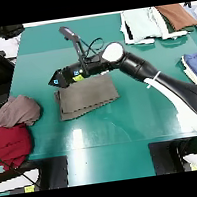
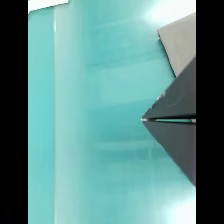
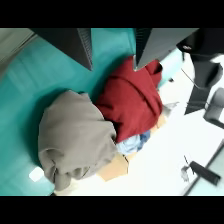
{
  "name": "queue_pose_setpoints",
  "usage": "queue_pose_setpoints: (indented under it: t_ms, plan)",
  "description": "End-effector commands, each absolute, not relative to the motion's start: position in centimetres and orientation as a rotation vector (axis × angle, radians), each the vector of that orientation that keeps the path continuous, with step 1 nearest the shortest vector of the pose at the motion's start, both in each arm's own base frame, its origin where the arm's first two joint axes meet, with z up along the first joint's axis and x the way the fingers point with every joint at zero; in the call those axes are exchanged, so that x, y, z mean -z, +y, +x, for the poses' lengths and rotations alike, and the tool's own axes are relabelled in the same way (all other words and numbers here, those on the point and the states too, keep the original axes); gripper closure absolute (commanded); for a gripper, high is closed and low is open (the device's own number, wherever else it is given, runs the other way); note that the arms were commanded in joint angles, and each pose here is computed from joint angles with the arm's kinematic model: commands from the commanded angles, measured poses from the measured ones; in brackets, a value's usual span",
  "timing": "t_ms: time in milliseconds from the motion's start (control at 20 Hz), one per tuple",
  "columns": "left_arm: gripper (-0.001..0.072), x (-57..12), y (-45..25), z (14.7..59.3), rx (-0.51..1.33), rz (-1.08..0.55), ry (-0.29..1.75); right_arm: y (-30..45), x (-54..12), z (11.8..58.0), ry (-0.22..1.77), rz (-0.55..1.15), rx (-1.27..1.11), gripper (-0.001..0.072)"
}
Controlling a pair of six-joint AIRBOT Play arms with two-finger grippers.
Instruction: Fold the shirts.
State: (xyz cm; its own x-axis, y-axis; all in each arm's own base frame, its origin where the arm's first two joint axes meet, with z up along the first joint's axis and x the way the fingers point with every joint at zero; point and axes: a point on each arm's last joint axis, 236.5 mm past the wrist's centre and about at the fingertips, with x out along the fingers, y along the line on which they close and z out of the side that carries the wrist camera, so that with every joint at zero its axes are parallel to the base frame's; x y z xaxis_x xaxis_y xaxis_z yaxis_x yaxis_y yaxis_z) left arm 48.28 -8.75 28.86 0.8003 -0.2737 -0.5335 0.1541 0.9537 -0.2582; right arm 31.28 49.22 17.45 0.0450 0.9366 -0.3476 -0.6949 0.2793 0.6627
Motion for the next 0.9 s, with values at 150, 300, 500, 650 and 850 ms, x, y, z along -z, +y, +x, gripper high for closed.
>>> queue_pose_setpoints:
  t_ms: [150,300,500,650,850]
  plan:
    - [0.0684,-29.5,-8.1,46.9,0.231,-0.198,0.612,38.0,-10.3,36.7,0.976,0.205,-1.053,0.0414]
    - [0.0684,-29.4,-9.3,46.6,0.274,-0.207,0.621,27.6,-3.8,39.5,1.142,0.253,-0.790,0.0214]
    - [0.0684,-28.3,-12.5,46.2,0.351,-0.143,0.646,20.0,2.7,40.2,1.347,0.464,-0.625,0.0129]
    - [0.0684,-27.5,-15.4,46.2,0.408,-0.120,0.660,21.0,5.4,39.9,1.455,0.570,-0.656,0.0134]
    - [0.0683,-25.8,-18.1,46.2,0.456,-0.102,0.697,26.7,6.8,40.1,1.507,0.584,-0.770,0.0137]
